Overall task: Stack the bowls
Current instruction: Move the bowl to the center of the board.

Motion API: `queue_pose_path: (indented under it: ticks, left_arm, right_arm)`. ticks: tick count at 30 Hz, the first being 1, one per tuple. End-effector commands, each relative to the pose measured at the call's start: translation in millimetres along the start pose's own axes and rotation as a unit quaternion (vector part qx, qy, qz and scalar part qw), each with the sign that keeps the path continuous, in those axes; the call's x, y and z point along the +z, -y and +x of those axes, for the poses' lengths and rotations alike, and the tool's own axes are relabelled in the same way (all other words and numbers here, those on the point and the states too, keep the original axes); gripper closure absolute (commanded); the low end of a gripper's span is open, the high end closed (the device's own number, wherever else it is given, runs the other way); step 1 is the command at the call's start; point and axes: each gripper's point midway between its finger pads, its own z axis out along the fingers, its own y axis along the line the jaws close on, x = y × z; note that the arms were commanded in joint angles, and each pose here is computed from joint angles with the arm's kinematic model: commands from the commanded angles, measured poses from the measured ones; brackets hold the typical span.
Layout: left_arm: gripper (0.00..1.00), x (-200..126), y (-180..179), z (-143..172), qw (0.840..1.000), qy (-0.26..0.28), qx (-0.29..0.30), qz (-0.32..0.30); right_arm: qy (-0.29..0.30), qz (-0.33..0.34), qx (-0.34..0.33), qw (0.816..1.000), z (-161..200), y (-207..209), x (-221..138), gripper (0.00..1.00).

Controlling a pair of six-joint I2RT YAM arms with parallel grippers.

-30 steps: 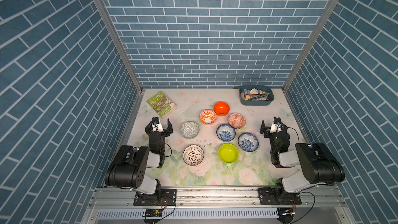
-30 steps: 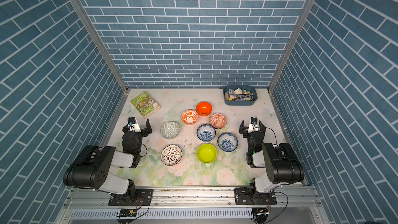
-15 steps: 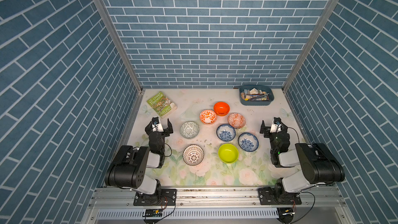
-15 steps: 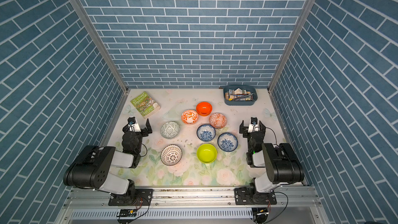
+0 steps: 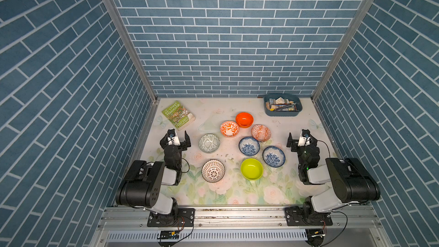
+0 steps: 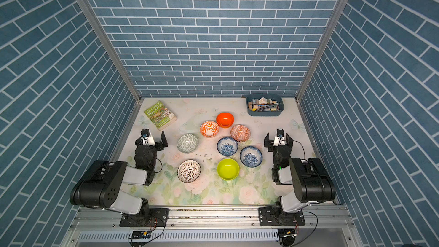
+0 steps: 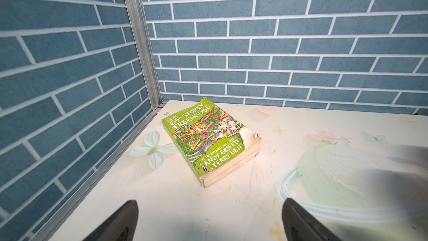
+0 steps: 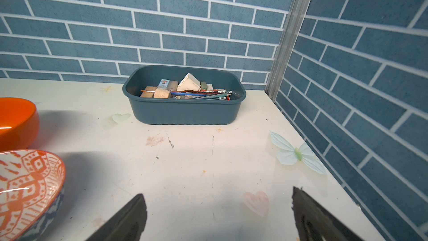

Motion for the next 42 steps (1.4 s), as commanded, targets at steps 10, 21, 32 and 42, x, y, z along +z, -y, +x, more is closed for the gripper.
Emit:
queue_pose_path:
  ticks: [10, 21, 32, 42]
  left_arm:
    - [0.0, 2, 0, -1, 1.0, 0.002, 0.002, 0.001]
    - [0.0, -6, 2, -6, 1.0, 0.019, 0.009, -0.005]
    - [0.0, 11, -16, -15, 0.997, -0.031, -0.01, -0.076]
    - [0.0, 28, -40, -21, 0.97, -0.142, -0.055, -0.19]
  right_arm:
    - [0.01, -0.004, -0.002, 1.0, -7, -2, 2, 0.0]
    - [0.01, -0.003, -0.002, 1.0, -7, -2, 2, 0.0]
    - [0.016, -0.008, -0.006, 1.0, -12, -4, 0, 0.0]
    - [0.069, 0.023, 0.022, 0.997, -67, 14, -26, 0.0]
